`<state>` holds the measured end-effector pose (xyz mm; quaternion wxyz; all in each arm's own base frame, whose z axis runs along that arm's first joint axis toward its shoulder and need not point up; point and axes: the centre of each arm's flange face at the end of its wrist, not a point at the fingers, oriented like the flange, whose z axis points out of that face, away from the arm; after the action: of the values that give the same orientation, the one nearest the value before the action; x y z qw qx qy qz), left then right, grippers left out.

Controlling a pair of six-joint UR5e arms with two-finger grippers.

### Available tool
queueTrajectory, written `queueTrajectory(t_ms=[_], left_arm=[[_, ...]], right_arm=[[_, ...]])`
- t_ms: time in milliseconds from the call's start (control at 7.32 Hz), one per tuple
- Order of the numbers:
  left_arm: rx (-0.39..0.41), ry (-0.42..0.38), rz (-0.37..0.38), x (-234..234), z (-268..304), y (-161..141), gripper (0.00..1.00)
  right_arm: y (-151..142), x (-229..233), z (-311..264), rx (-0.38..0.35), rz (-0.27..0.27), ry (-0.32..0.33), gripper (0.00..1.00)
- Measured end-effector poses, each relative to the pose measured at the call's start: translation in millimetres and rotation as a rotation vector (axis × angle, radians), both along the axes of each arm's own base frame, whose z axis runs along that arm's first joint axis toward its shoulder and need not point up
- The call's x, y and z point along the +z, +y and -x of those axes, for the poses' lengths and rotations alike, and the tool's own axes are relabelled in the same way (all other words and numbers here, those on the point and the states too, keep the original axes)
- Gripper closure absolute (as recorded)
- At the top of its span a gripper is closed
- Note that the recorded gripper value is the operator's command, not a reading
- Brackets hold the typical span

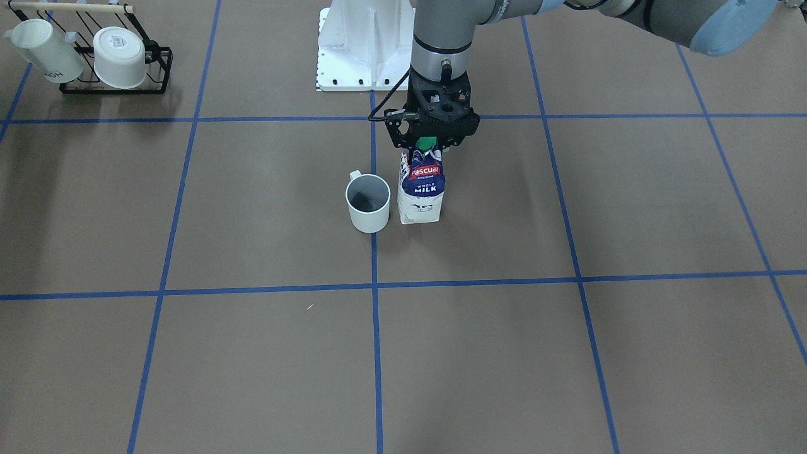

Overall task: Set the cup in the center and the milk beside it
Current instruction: 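Carry the milk carton with the left gripper beside the white mug, then release the carton and withdraw the left gripper out of view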

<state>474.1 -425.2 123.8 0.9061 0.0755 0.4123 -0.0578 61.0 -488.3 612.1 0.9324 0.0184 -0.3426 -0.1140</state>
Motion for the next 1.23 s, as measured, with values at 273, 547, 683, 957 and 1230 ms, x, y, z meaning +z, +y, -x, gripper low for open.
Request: queueTrajectory(t_ms=[273, 547, 683, 957, 1230], left_arm=[[0.002, 0.008, -0.005, 4.6, -9.0, -4.1, 0.14], [-0.006, 0.003, -0.01, 9.7, -9.8, -5.5, 0.01], [-0.014, 0.001, -0.017, 9.8, -8.1, -5.7, 0.01], [-0.008, 0.021, -0.052, -1.6, 7.2, -1.7, 0.01], [0.022, 0.019, -0.124, -3.7, 53.6, -6.7, 0.01]], right_arm=[[0.0, 0.0, -0.1, 0.0, 0.0, 0.0, 0.0], [-0.2, -0.8, 0.8, 0.0, 0.0, -0.009, 0.0], [-0.5, -1.3, 1.1, 0.0, -0.001, -0.013, 0.0], [-1.4, -2.7, 1.4, 0.0, -0.004, -0.016, 0.0], [-2.0, -3.6, 1.4, 0.001, -0.005, -0.017, 0.0]])
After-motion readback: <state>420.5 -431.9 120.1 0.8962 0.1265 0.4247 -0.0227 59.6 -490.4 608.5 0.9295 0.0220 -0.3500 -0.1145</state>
